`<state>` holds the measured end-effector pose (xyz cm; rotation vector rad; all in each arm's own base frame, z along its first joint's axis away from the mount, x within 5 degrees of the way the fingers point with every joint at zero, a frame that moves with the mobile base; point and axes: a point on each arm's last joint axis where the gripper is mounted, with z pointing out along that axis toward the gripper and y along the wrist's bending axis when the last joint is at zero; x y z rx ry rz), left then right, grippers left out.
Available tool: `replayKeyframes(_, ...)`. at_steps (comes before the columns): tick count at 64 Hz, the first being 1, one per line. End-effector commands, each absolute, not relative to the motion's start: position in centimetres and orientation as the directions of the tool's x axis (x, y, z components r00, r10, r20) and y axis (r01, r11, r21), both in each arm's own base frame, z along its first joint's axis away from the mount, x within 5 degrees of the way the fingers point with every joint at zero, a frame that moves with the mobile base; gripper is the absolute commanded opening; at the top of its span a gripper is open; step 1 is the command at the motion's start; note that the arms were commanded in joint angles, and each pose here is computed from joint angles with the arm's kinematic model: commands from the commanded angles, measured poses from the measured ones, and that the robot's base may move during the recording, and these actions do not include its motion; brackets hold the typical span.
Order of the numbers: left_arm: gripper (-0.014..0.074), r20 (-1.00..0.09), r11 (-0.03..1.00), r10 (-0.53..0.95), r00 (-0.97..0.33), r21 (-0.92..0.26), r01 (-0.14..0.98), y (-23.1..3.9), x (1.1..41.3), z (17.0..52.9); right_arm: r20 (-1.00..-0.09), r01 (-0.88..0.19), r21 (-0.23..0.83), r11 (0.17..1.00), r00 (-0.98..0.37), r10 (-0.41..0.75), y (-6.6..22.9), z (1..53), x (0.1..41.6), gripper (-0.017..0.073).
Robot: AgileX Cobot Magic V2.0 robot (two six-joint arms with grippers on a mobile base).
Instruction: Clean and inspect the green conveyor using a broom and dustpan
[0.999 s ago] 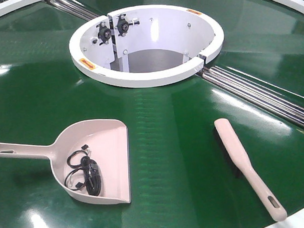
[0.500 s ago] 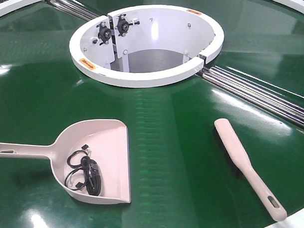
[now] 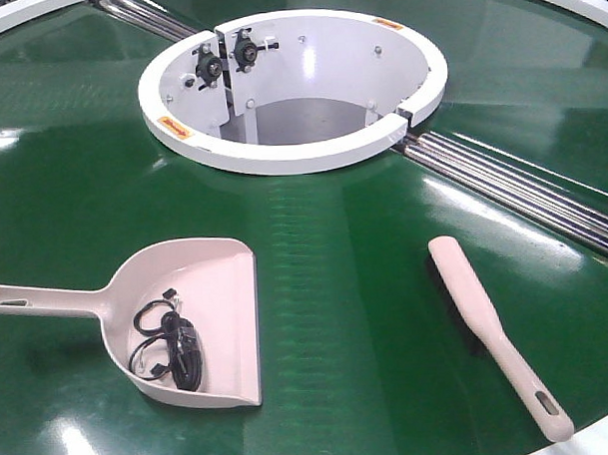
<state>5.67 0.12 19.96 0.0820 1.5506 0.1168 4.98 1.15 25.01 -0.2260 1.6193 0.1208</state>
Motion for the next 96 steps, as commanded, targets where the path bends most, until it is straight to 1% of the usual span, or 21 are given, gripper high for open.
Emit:
replayKeyframes(1,-0.0007,-0.992,0.996,0.088,0.087,0.086,-0.033,0.14,5.57,20.3,-0.998,-0.208,-0.057,0.976,0.036,-0.051,1.12,26.5,5.06,-0.0008)
replayKeyframes(10,-0.0007,-0.996,1.0,0.016,0.088,0.014,-0.027,0.14,5.57,20.29,-0.998,-0.208,-0.057,0.976,0.036,-0.051,1.12,26.5,5.06,-0.0008)
replayKeyframes(15,-0.0007,-0.996,1.0,-0.001,0.088,-0.003,-0.022,0.12,5.57,20.29,-0.998,-0.208,-0.057,0.976,0.036,-0.051,1.12,26.5,5.06,-0.0008)
replayKeyframes(27,-0.0006,-0.996,1.0,0.009,0.088,0.012,0.026,-0.15,5.57,20.29,-0.998,-0.208,-0.057,0.976,0.036,-0.051,1.12,26.5,5.06,-0.0008)
replayKeyframes(32,-0.0006,-0.996,1.0,-0.009,0.088,-0.007,0.026,-0.14,5.57,20.29,-0.998,-0.208,-0.057,0.976,0.036,-0.051,1.12,26.5,5.06,-0.0008)
replayKeyframes(96,-0.0006,-0.996,1.0,-0.008,0.084,-0.006,0.026,-0.14,5.57,20.3,-0.998,-0.208,-0.057,0.976,0.036,-0.051,1.12,26.5,5.06,-0.0008)
